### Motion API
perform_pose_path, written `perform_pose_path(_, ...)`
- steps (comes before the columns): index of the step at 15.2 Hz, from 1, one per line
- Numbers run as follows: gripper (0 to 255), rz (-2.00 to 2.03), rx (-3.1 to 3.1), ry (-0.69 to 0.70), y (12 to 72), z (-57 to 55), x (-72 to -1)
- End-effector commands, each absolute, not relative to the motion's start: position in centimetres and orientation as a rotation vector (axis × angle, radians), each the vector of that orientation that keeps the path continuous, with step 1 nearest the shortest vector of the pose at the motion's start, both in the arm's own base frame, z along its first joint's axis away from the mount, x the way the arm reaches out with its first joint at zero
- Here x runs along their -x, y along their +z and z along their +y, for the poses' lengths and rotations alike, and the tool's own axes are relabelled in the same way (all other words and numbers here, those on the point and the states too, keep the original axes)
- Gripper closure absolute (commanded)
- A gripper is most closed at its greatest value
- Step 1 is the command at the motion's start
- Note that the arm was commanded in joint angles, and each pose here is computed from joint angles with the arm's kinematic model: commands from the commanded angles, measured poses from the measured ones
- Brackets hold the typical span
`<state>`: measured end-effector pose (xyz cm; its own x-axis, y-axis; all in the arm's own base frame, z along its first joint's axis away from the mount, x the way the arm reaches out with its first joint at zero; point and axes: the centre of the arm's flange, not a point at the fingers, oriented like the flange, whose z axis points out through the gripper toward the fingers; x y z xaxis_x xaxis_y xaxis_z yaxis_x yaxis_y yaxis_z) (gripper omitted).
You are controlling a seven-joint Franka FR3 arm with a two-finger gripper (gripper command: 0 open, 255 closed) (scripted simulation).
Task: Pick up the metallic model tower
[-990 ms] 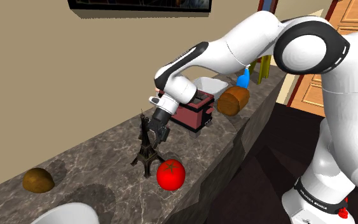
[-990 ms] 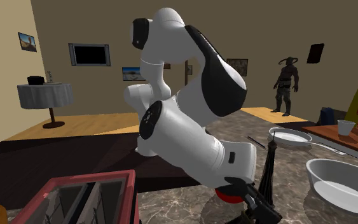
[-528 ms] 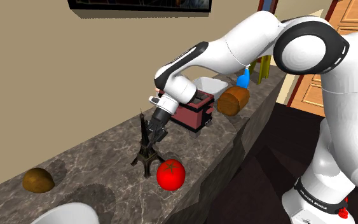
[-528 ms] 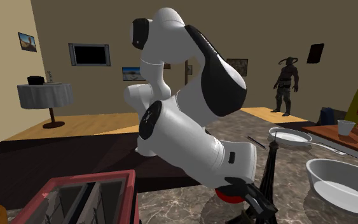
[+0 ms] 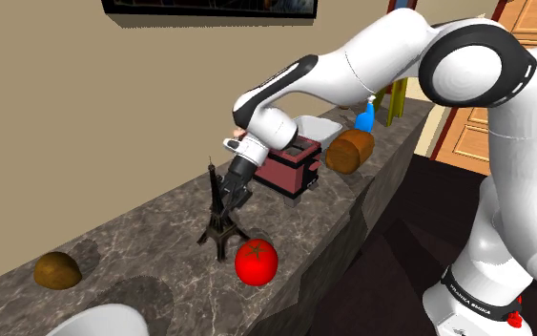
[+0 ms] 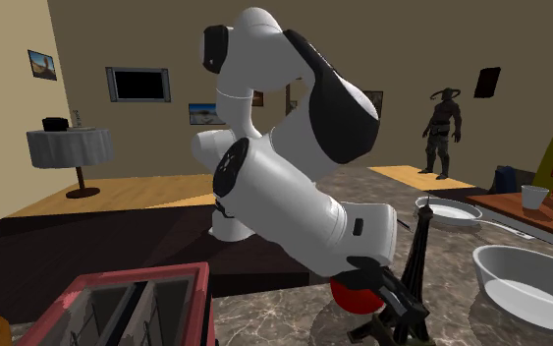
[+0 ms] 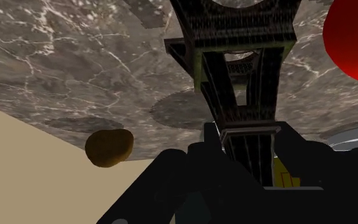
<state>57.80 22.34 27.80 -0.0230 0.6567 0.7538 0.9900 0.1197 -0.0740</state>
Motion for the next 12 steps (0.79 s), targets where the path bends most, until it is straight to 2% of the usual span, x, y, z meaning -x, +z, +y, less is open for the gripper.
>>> perform_pose_path(1,255,-1.750,1.605,-0.654,28.8,22.4,-57.9)
perform_pose_path(12,255,-1.750,1.605,-0.654,33.6,22.4,-57.9)
